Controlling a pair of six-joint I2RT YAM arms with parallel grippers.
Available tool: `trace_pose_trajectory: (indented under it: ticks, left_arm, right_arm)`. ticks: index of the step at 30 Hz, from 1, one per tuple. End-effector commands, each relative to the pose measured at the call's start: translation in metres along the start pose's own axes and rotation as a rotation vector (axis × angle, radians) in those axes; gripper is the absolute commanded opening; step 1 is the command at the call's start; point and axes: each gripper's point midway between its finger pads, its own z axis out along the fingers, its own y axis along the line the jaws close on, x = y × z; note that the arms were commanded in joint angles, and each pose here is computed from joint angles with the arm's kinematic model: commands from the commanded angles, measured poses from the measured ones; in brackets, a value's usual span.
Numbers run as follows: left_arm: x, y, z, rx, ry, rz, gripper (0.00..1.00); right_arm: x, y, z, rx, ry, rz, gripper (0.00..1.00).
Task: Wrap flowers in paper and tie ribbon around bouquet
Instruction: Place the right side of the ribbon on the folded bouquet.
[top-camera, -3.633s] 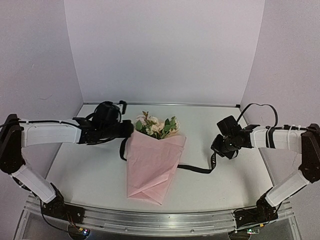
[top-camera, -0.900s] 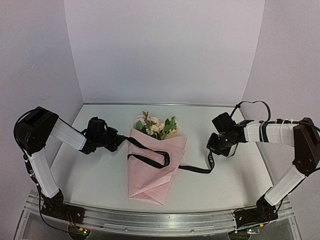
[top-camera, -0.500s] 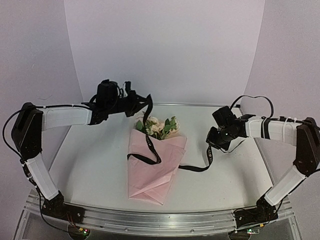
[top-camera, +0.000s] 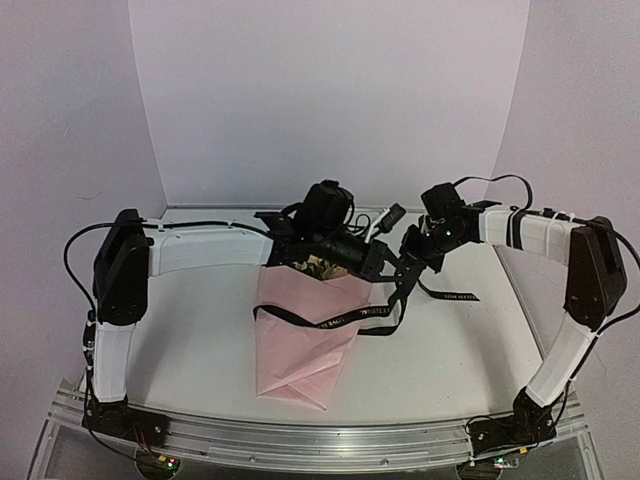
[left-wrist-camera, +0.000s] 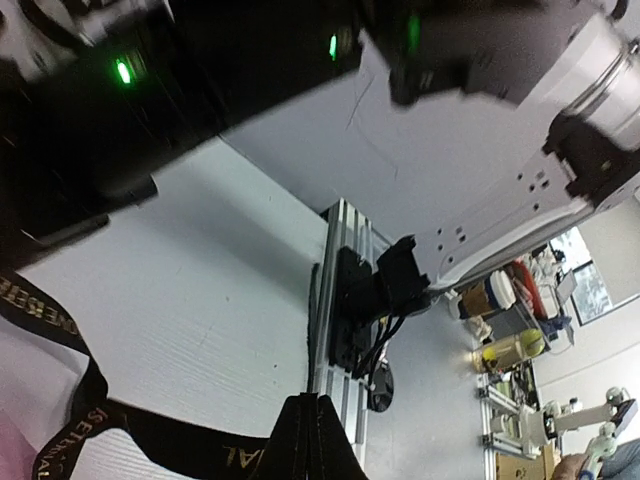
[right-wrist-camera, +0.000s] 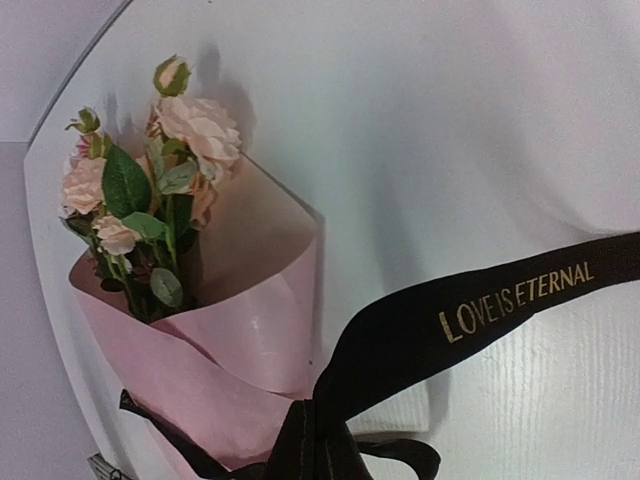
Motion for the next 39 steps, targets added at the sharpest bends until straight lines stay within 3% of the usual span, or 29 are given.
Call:
trace_pose_trajectory:
  ticks: [1,6,8,11,12,14,19,23,28,33,37,39]
  left_arm:
    - [0.009,-0.009,0.011,0.033,0.078,0.101,0.0]
    - [0.02,0.008,0.023,-0.027,0.113,0.096,0.0]
    - [0.02,0.018,0.024,-0.075,0.109,0.095,0.05]
    - [0.013,0.025,0.016,-0.151,0.062,0.115,0.21]
    - [0.005,0.022,0.008,-0.176,0.026,0.129,0.33]
    - [-0.002,0.015,-0.006,-0.189,-0.028,0.138,0.42]
    - [-0.019,-0.008,-0.068,-0.125,-0.203,0.101,0.56]
    - [-0.02,-0.017,-0.13,-0.107,-0.33,0.041,0.59]
    - [-0.005,0.042,-0.209,-0.295,-0.493,-0.217,0.59]
    - [0.025,0.106,-0.256,-0.449,-0.514,-0.442,0.6]
    - [0.043,0.126,-0.26,-0.507,-0.454,-0.498,0.61]
    - [0.05,0.133,-0.26,-0.525,-0.427,-0.513,0.61]
  right_arm:
    - [-0.007,0.048,-0.002,-0.16,0.061,-0.065,0.0]
    - [-0.011,0.078,-0.002,-0.25,0.093,-0.1,0.0]
    - [-0.007,0.093,-0.006,-0.288,0.103,-0.137,0.0]
    - [0.005,0.115,-0.007,-0.336,0.133,-0.191,0.0]
    - [0.011,0.125,-0.008,-0.357,0.146,-0.214,0.0]
    - [0.022,0.138,-0.007,-0.384,0.168,-0.252,0.0]
    - [0.041,0.15,0.0,-0.411,0.218,-0.297,0.0]
    - [0.058,0.163,-0.002,-0.434,0.231,-0.364,0.0]
    - [0.105,0.188,-0.015,-0.492,0.277,-0.536,0.03]
    - [0.166,0.163,-0.012,-0.374,0.383,-0.72,0.25]
    - [0.164,0.121,-0.008,-0.219,0.341,-0.711,0.63]
    - [0.153,0.113,-0.016,-0.165,0.285,-0.697,0.73]
